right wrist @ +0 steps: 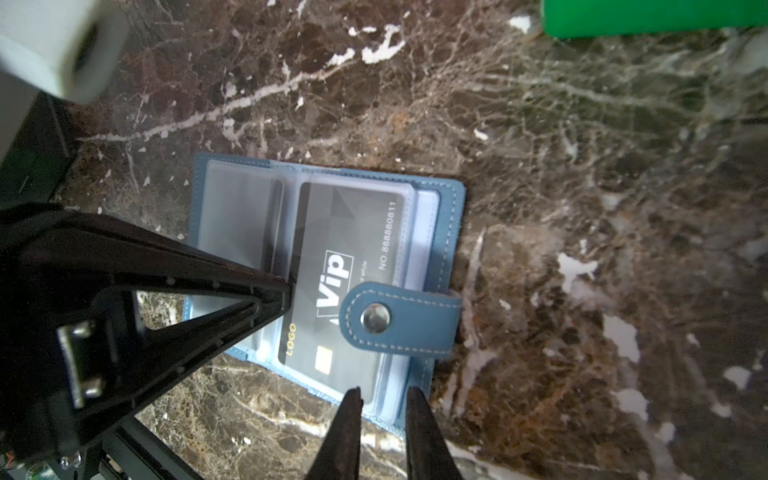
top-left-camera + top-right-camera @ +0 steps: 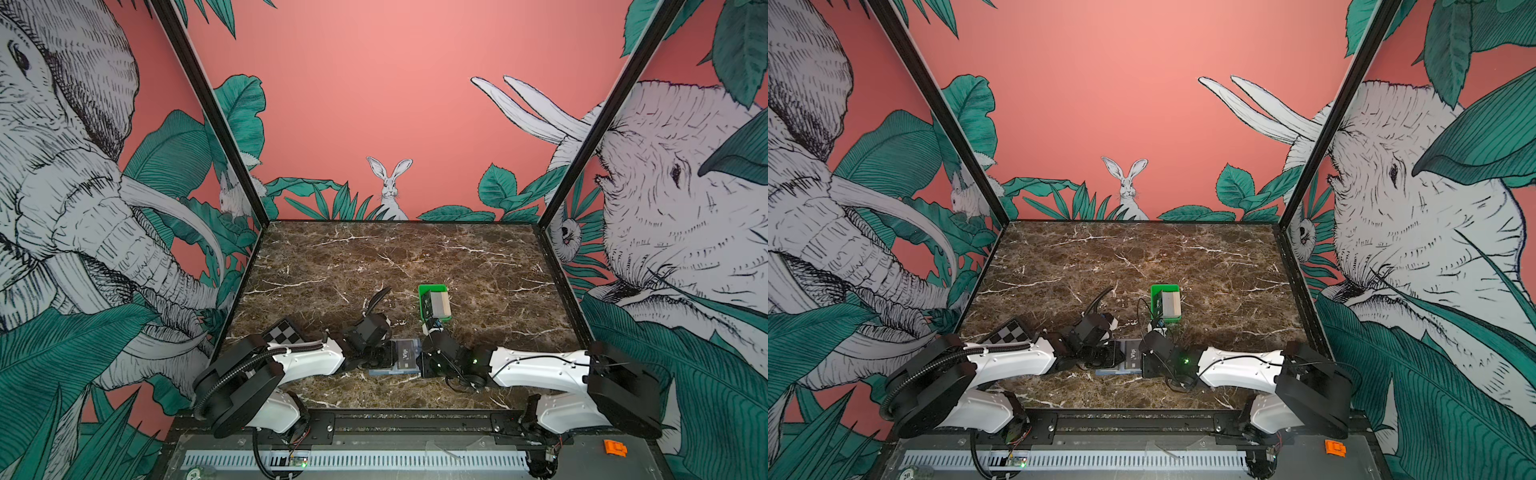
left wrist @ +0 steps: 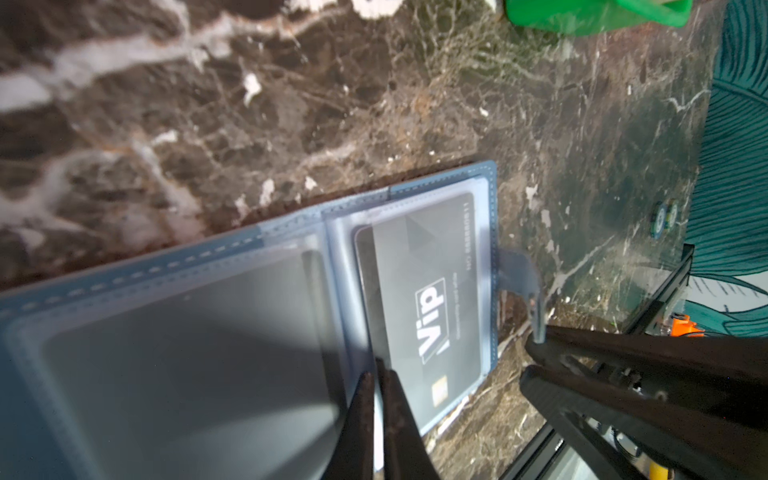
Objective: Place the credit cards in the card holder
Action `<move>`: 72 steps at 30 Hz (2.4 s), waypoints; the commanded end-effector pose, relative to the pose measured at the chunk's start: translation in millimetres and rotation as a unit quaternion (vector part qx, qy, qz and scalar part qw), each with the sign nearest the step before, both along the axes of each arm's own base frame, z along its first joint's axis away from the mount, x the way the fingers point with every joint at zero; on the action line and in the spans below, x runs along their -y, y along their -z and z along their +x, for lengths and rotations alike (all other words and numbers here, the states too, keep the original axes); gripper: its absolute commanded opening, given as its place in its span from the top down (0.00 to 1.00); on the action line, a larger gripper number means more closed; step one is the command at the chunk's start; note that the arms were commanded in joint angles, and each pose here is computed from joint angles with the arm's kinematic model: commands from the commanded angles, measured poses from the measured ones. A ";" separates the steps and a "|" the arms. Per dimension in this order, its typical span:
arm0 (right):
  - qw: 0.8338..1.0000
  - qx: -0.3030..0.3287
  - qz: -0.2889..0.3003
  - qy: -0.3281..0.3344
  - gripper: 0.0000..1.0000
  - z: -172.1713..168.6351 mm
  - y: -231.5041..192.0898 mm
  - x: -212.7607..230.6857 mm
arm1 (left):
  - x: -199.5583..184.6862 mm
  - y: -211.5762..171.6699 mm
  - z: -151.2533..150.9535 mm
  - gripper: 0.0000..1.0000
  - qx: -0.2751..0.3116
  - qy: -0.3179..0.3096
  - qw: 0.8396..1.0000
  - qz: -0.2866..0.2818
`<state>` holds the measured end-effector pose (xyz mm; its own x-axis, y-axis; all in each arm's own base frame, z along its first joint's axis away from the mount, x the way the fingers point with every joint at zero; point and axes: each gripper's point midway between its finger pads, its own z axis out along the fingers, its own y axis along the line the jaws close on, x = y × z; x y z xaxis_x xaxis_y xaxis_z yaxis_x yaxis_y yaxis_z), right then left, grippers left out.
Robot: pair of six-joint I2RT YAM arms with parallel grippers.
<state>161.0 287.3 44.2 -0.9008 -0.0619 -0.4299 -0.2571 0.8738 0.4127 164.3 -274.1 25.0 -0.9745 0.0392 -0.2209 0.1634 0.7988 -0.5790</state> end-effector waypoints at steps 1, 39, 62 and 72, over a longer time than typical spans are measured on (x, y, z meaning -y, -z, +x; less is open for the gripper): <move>1.000 -0.002 0.018 0.008 0.77 1.7 -0.4 -4.9 | 4.0 -2.3 3.6 0.92 0.004 -0.005 1.000 0.003; 0.996 -0.030 0.085 0.016 0.78 4.9 6.5 -15.0 | 0.6 5.9 -2.2 0.93 -0.009 -0.007 1.000 0.013; 0.994 -0.001 0.107 -0.014 0.80 10.4 -22.1 -30.2 | 9.4 -25.6 2.5 0.92 0.025 -0.008 0.999 -0.044; 0.996 -0.006 0.089 -0.013 0.79 13.3 -17.9 -33.6 | -3.7 -42.7 9.3 0.89 0.047 -0.022 0.998 -0.047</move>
<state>170.5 318.4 60.8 -0.9104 -0.0007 -0.4136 -0.2629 0.7730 0.5774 172.9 -281.2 67.8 -0.9526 -0.0183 -0.3036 0.1931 0.7348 -0.6503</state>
